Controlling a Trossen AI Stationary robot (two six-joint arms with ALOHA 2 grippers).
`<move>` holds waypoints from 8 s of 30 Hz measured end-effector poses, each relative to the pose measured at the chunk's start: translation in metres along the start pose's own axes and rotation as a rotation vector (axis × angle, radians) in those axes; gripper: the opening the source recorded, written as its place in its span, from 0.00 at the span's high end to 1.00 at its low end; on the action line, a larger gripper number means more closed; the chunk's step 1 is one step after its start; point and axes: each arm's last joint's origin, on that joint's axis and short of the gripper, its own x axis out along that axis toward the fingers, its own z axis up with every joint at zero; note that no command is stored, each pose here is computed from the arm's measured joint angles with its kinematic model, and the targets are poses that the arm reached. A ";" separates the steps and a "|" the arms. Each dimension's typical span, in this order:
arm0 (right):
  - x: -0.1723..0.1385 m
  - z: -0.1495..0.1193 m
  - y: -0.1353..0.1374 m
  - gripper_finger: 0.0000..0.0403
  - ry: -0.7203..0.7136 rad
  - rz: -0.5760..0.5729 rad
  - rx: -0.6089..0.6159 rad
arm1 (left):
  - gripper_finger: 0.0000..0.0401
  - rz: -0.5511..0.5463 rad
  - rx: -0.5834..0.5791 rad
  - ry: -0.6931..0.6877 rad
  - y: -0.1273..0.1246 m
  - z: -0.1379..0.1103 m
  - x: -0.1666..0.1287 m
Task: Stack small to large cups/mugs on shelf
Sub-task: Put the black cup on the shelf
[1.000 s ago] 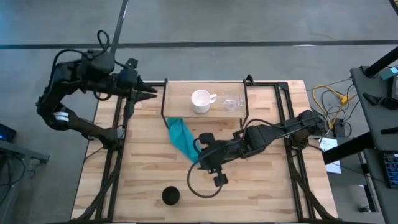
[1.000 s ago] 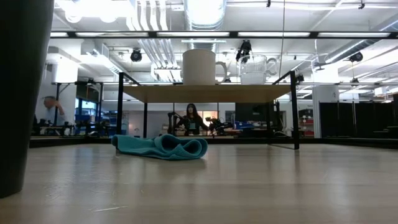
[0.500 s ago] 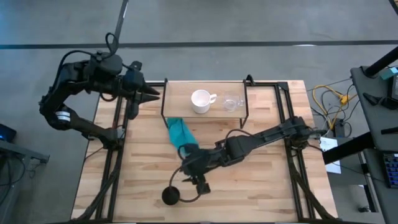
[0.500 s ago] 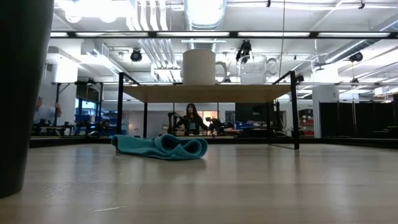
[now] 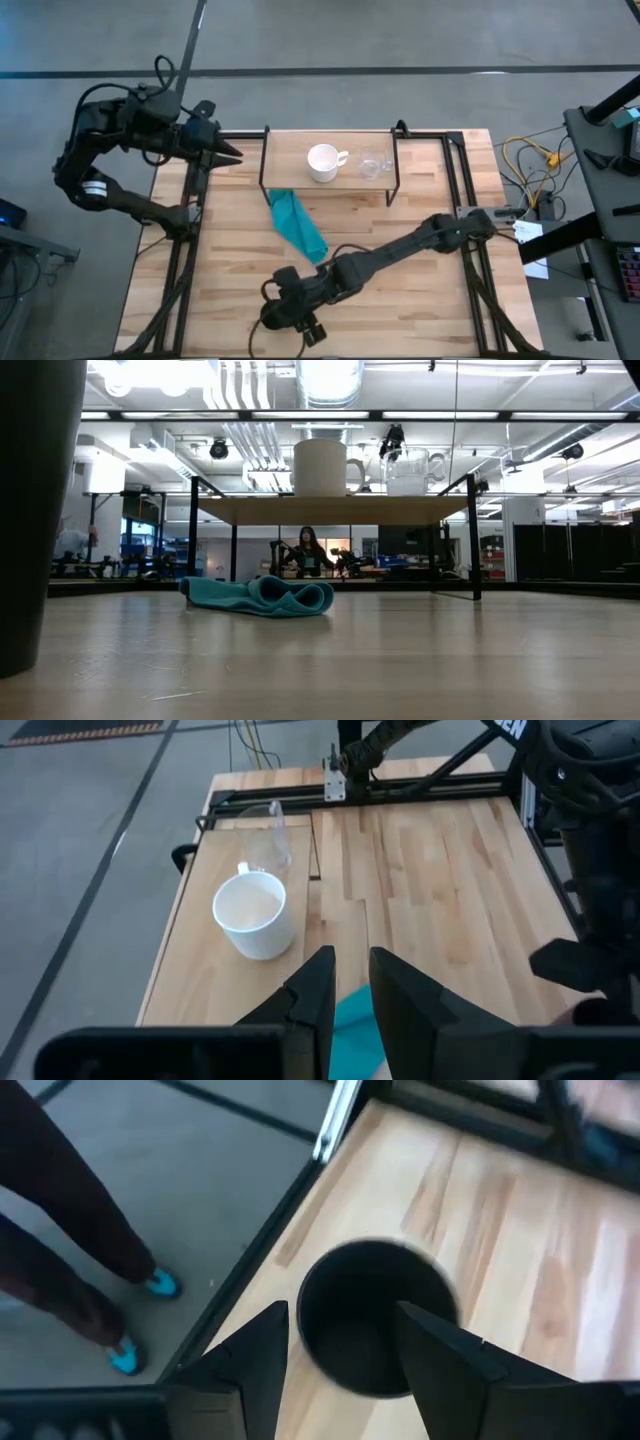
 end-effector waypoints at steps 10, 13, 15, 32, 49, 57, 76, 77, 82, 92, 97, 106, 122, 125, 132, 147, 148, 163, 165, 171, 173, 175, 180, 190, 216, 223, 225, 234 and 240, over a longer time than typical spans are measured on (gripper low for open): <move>0.011 -0.002 0.019 0.58 -0.012 0.022 -0.081 | 0.87 0.003 0.053 -0.015 -0.002 -0.004 -0.010; 0.011 -0.003 0.020 0.58 -0.007 0.023 -0.064 | 0.87 0.001 0.058 -0.008 -0.001 -0.004 -0.008; 0.011 -0.003 0.020 0.58 -0.009 0.022 -0.062 | 0.87 0.000 0.071 -0.002 -0.001 -0.004 -0.008; 0.023 -0.017 0.019 0.58 0.049 0.027 -0.130 | 0.87 -0.008 0.069 0.038 0.001 0.000 0.009; 0.029 -0.026 0.009 0.58 0.081 -0.040 -0.237 | 0.87 -0.009 0.066 0.045 0.001 0.001 0.012; 0.033 -0.026 0.009 0.60 0.052 -0.041 -0.313 | 0.87 -0.009 0.066 0.045 0.001 0.001 0.012; 0.036 -0.029 0.011 0.68 0.051 0.022 -0.306 | 0.87 -0.010 0.066 0.047 0.001 0.001 0.013; 0.036 -0.029 0.011 0.67 0.051 0.022 -0.306 | 0.87 -0.010 0.066 0.047 0.001 0.001 0.013; 0.036 -0.029 0.010 0.68 0.043 0.019 -0.307 | 0.87 -0.010 0.065 0.050 0.002 0.002 0.015; 0.037 -0.029 0.008 0.82 0.041 0.014 -0.307 | 0.87 -0.010 0.065 0.049 0.002 0.002 0.016; 0.038 -0.032 0.004 0.94 0.053 -0.013 -0.288 | 0.87 -0.010 0.066 0.049 0.002 0.002 0.016; 0.027 -0.030 -0.013 0.98 0.144 -0.308 -0.246 | 0.87 -0.027 0.063 0.054 0.001 0.001 0.015; -0.078 0.000 -0.025 0.98 0.174 -0.071 -0.105 | 0.87 -0.304 0.103 0.261 -0.011 -0.005 0.051; -0.110 0.011 -0.024 0.98 0.111 -0.094 -0.090 | 0.87 -0.334 0.165 0.260 -0.016 -0.002 0.060; -0.159 0.012 -0.025 0.98 0.139 -0.302 -0.050 | 0.87 -0.358 0.242 0.178 -0.023 0.011 0.080; -0.208 0.012 -0.045 0.98 0.060 -0.226 0.063 | 0.87 -0.444 0.505 0.101 -0.046 0.025 0.116; -0.208 0.012 -0.045 0.98 0.059 -0.206 0.053 | 0.87 -0.443 0.509 0.092 -0.047 0.026 0.117; -0.212 0.008 -0.067 0.98 0.066 -0.139 -0.111 | 0.87 -0.439 0.637 -0.030 -0.054 0.036 0.121; -0.213 0.007 -0.072 0.98 0.063 -0.132 -0.110 | 0.87 -0.449 0.639 -0.023 -0.056 0.036 0.124; -0.215 0.007 -0.079 0.98 0.021 -0.053 -0.117 | 0.87 -0.469 0.666 -0.004 -0.061 0.035 0.131; -0.215 0.009 -0.079 0.98 -0.006 -0.026 -0.121 | 0.87 -0.479 0.705 -0.006 -0.063 0.035 0.135; -0.215 0.009 -0.078 0.98 -0.019 0.002 -0.124 | 0.87 -0.491 0.744 -0.010 -0.066 0.035 0.139; -0.215 0.009 -0.076 0.98 -0.035 0.068 -0.121 | 0.87 -0.516 0.791 -0.007 -0.073 0.034 0.146; -0.214 0.009 -0.074 0.98 -0.045 0.144 -0.107 | 0.87 -0.549 0.807 0.012 -0.085 0.034 0.161; -0.215 0.014 -0.070 0.98 -0.129 0.299 -0.097 | 0.87 -0.574 0.808 -0.018 -0.100 0.036 0.160; -0.215 0.015 -0.070 0.98 -0.132 0.299 -0.074 | 0.87 -0.569 0.751 -0.006 -0.100 0.037 0.160; -0.215 0.015 -0.070 0.98 -0.133 0.297 -0.058 | 0.87 -0.562 0.752 -0.004 -0.100 0.037 0.160; -0.215 0.017 -0.070 0.98 -0.143 0.298 -0.036 | 0.87 -0.555 0.754 -0.003 -0.101 0.037 0.160; -0.215 0.018 -0.069 0.98 -0.153 0.320 -0.039 | 0.87 -0.558 0.760 -0.012 -0.103 0.037 0.159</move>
